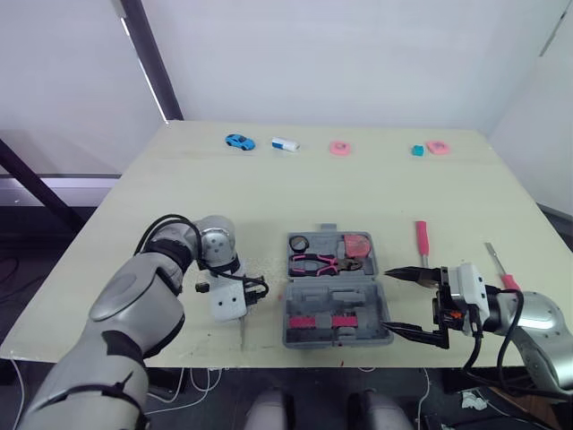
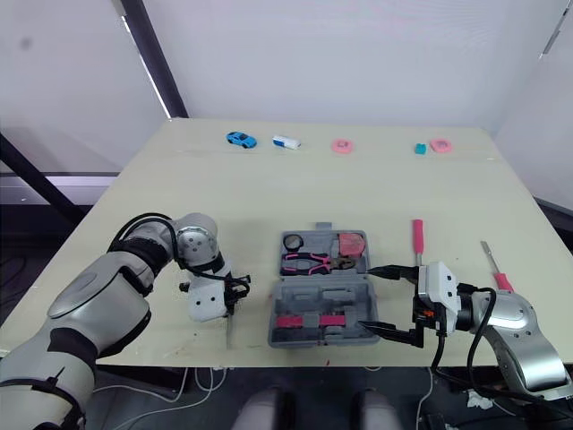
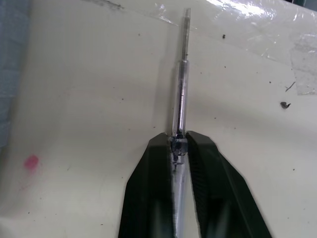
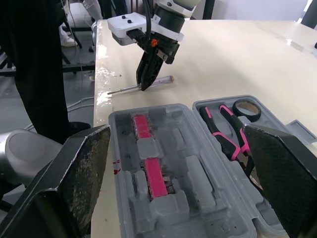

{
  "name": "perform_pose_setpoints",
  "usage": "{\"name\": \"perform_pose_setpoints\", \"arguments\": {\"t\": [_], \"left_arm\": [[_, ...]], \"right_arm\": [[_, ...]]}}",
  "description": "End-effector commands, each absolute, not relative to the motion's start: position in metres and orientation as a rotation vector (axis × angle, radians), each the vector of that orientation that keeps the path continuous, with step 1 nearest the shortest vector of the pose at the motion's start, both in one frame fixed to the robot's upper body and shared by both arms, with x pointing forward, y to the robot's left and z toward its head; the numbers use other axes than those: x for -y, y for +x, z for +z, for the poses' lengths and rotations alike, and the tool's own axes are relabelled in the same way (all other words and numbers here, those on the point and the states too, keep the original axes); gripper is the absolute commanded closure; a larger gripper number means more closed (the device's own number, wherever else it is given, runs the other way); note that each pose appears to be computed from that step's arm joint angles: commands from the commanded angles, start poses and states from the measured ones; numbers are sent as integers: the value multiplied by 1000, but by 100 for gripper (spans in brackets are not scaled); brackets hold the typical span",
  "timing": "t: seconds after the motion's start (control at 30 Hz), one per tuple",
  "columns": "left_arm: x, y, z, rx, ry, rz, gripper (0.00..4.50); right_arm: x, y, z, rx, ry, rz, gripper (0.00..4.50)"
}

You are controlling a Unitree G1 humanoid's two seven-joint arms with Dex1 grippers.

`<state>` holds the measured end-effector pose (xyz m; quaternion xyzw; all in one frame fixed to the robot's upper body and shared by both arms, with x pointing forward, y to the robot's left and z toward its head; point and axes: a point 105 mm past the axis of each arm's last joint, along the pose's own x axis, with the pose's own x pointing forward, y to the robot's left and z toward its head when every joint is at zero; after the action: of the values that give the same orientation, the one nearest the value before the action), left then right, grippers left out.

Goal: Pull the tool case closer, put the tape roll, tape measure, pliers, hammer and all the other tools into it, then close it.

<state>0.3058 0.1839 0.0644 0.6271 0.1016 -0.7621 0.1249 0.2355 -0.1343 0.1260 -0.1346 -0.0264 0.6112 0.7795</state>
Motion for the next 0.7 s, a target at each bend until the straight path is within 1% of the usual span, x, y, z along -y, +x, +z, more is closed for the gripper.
{"name": "perform_pose_setpoints", "arguments": {"t": [0.03, 0.2, 0.27, 0.47, 0.7], "left_arm": [[-192, 309, 69, -315, 1872, -2195, 449], [-191, 316, 79, -269, 1891, -2121, 449], [-186, 324, 91, -239, 1831, -2026, 449], [-193, 338, 131, -279, 1635, -1777, 449], [-197, 349, 146, -272, 1400, -1449, 449]], "right_arm": [[132, 234, 134, 101, -321, 1331, 0], [131, 233, 134, 102, -320, 1334, 0], [131, 233, 133, 102, -320, 1332, 0], [132, 233, 132, 99, -319, 1330, 0], [128, 237, 132, 107, -316, 1345, 0]]}}
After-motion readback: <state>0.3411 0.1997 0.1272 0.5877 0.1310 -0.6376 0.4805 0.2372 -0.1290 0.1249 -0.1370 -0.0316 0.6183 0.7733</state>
